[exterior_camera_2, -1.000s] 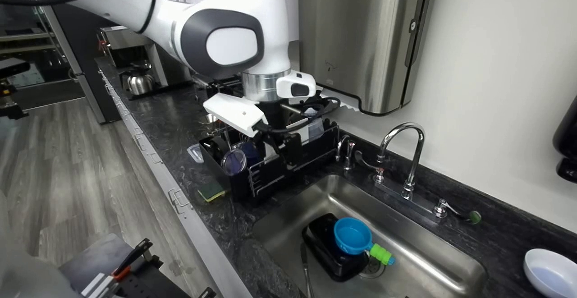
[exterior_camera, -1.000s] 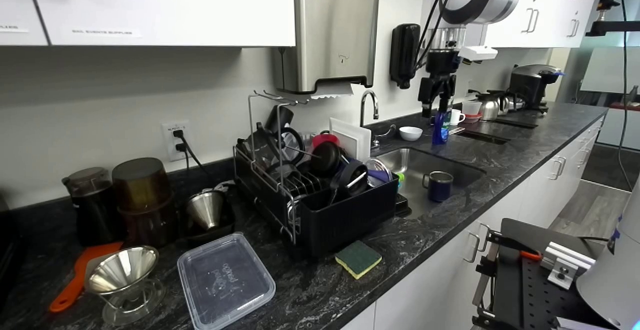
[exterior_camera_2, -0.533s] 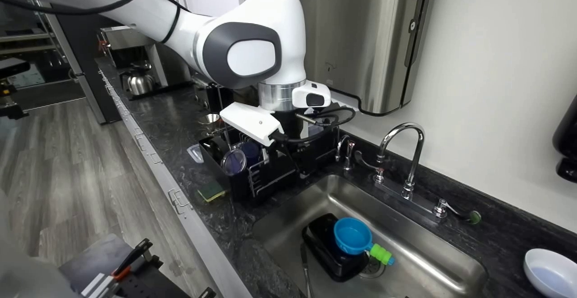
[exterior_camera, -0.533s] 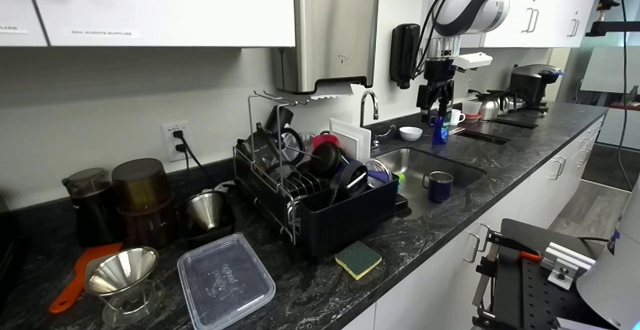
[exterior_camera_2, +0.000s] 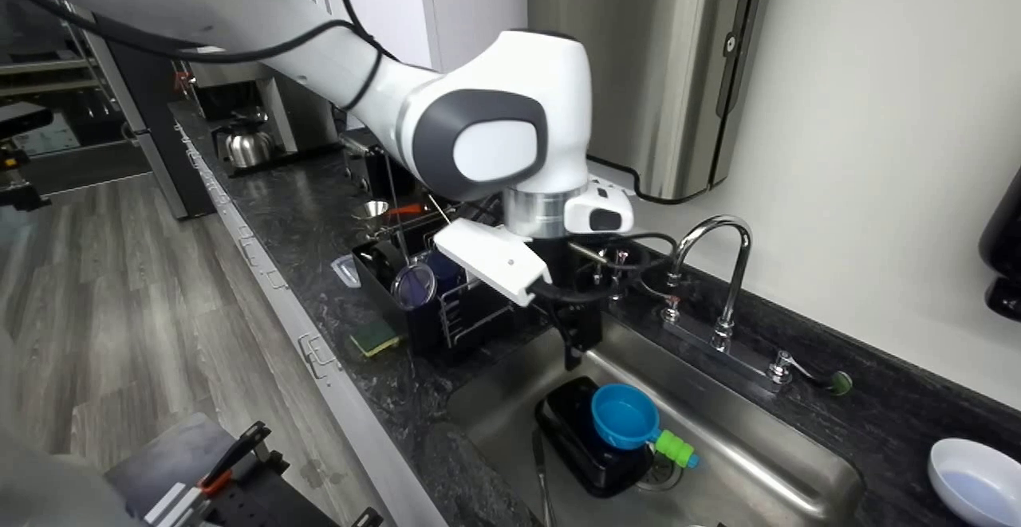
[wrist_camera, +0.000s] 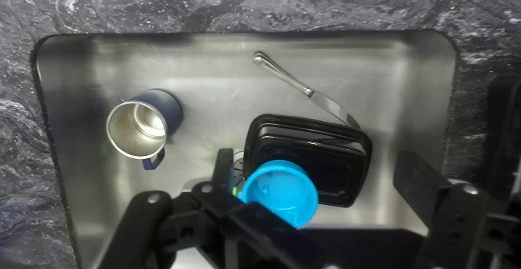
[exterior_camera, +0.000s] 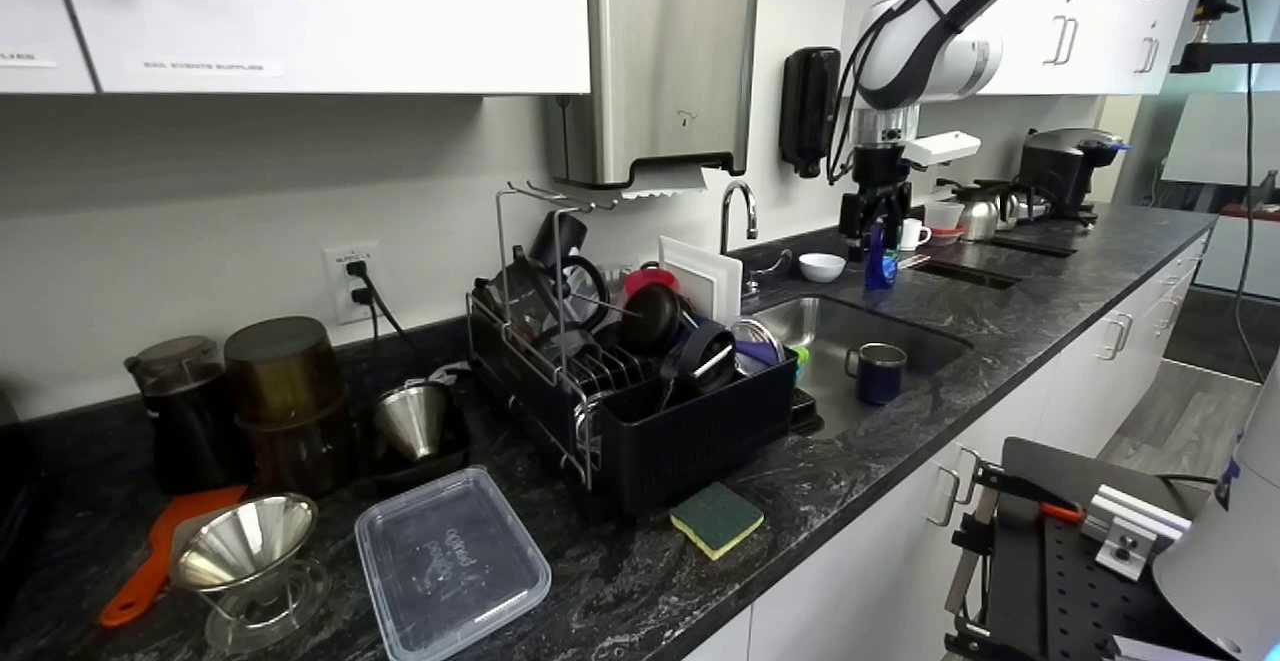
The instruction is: Put the cup in the sink on the dish rack
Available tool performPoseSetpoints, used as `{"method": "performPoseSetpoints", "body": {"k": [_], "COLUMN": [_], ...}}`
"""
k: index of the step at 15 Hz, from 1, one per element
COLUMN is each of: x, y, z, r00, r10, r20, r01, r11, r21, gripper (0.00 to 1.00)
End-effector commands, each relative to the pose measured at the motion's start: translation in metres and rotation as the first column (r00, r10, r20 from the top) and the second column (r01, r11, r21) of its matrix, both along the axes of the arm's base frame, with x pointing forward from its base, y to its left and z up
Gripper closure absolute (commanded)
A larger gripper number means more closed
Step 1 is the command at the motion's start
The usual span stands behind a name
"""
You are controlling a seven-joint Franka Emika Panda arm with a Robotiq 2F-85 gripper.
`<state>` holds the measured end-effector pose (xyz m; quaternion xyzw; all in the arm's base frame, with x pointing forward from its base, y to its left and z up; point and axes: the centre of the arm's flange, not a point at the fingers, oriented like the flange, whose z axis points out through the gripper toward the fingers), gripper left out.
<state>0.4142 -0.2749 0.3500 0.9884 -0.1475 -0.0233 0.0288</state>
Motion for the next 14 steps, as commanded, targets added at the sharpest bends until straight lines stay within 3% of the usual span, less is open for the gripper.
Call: {"method": "performPoseSetpoints", "body": {"k": [1,9,14], "x": [0.019,0.025,0.009], "y": [-0.061,-0.153,-0.194], "z": [-0.027,-0.065,-0.108], "r00": [0.999,0.996,0.98], "r10": [-0.025,-0.023,-0.102], "r20": [-0.027,-0.091,-0.168], "r01": [0.025,0.023,0.107], "r11": [1.0,1.0,0.994], "r21": [0.011,0.001,0.021], "gripper": [0.0,0.0,0.0]}}
